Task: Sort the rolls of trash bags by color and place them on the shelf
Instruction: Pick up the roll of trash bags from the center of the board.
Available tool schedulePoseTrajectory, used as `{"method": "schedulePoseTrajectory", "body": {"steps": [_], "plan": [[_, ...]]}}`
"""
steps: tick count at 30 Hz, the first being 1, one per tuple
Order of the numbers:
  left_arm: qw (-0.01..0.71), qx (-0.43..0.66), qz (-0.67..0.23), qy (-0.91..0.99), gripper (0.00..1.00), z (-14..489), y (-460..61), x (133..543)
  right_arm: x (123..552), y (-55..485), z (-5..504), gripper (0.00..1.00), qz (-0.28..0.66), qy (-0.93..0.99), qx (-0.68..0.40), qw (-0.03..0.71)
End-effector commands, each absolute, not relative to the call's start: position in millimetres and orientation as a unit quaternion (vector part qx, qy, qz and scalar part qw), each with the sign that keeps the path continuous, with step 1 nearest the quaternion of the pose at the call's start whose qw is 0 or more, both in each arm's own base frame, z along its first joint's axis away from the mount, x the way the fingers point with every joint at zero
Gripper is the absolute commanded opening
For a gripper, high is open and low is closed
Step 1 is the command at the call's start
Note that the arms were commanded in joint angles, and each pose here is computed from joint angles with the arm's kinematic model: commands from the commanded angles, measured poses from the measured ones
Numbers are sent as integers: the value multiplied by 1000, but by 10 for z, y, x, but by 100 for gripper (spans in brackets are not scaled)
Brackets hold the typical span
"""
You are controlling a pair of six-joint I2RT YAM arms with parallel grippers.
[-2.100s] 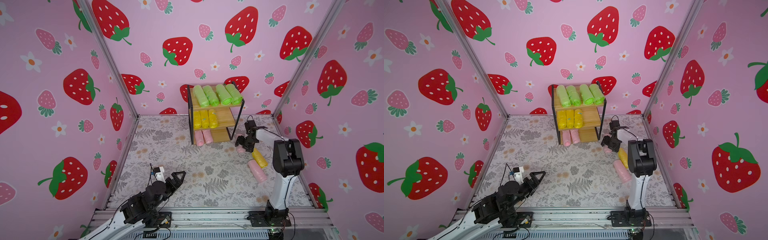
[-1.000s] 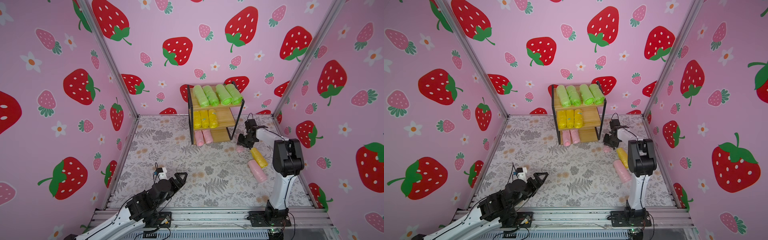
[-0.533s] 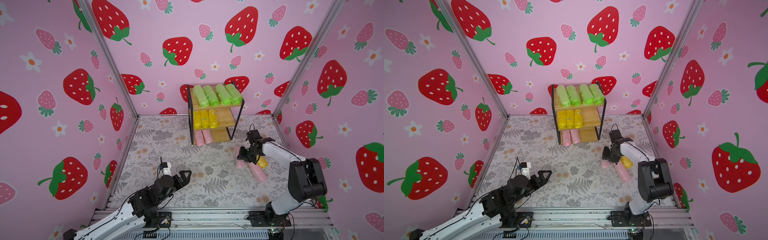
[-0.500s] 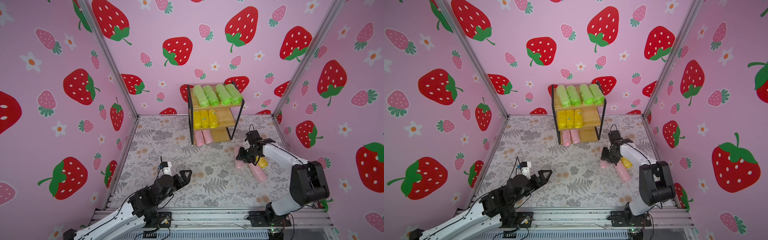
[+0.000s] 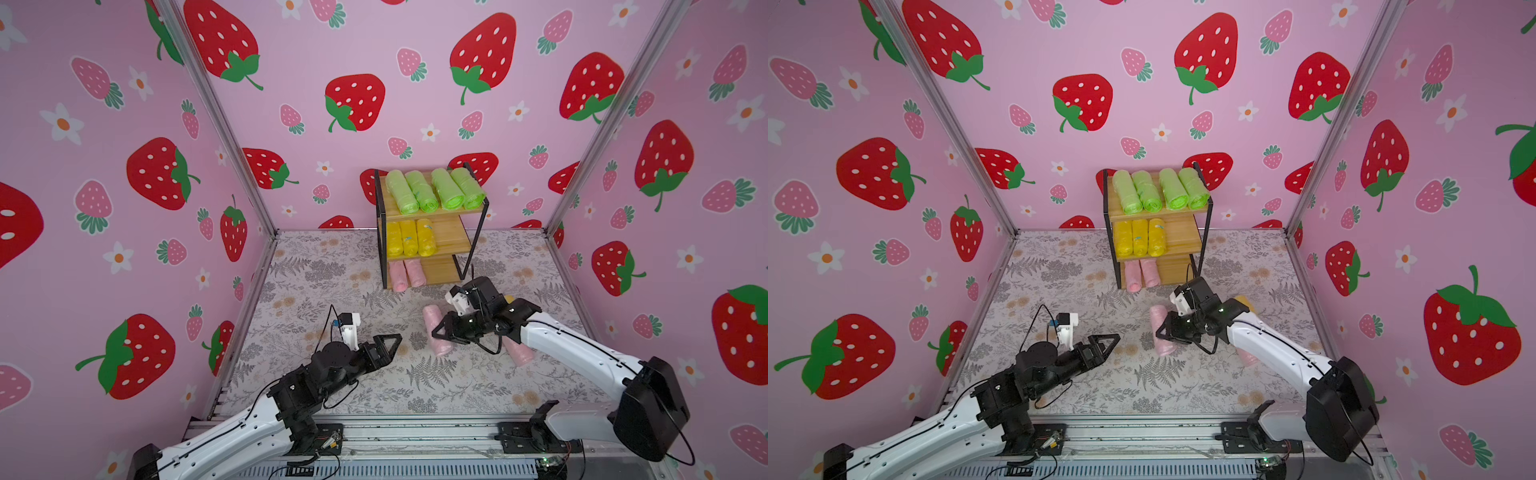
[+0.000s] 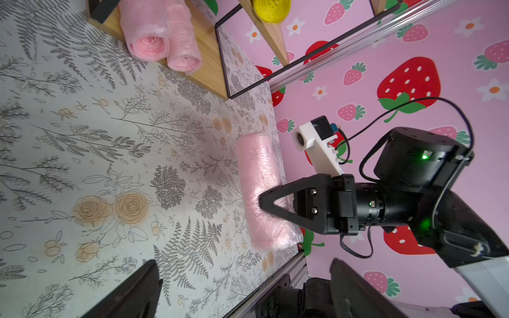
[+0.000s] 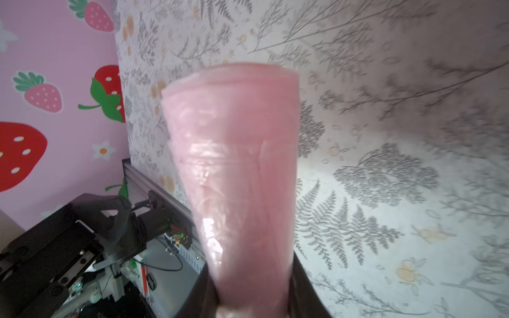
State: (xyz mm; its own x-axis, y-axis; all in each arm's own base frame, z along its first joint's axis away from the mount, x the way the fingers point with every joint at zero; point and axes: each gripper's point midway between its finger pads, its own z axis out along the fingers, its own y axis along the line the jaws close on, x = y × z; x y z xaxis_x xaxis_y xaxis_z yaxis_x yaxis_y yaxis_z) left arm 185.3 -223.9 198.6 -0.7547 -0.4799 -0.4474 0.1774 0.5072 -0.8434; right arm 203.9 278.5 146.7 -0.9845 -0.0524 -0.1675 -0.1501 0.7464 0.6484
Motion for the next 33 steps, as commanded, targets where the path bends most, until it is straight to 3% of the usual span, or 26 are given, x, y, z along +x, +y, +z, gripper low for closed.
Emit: {"method": "schedulePoseTrajectory", "body": {"steps": [1, 11, 18, 21, 28, 33], "plan": [[339, -80, -522, 779, 100, 2174, -2324, 1835, 1984, 3159, 1912, 0, 427, 895, -95, 82], [337, -94, -533, 770, 100, 2188, -2309, 1835, 1586, 3570, 2342, 0, 476, 859, -178, 66], [343, -107, -544, 759, 99, 2237, -2280, 1855, 1339, 3724, 2318, 0, 466, 856, -221, 40], [344, -112, -546, 755, 94, 2245, -2253, 1851, 1286, 3753, 2281, 0, 462, 856, -229, 33], [347, -143, -549, 747, 69, 2170, -2111, 1841, 1165, 3771, 2350, 0, 468, 848, -247, 30], [351, -163, -548, 741, 59, 2143, -2029, 1853, 1041, 3801, 2426, 0, 476, 838, -266, 26]]}}
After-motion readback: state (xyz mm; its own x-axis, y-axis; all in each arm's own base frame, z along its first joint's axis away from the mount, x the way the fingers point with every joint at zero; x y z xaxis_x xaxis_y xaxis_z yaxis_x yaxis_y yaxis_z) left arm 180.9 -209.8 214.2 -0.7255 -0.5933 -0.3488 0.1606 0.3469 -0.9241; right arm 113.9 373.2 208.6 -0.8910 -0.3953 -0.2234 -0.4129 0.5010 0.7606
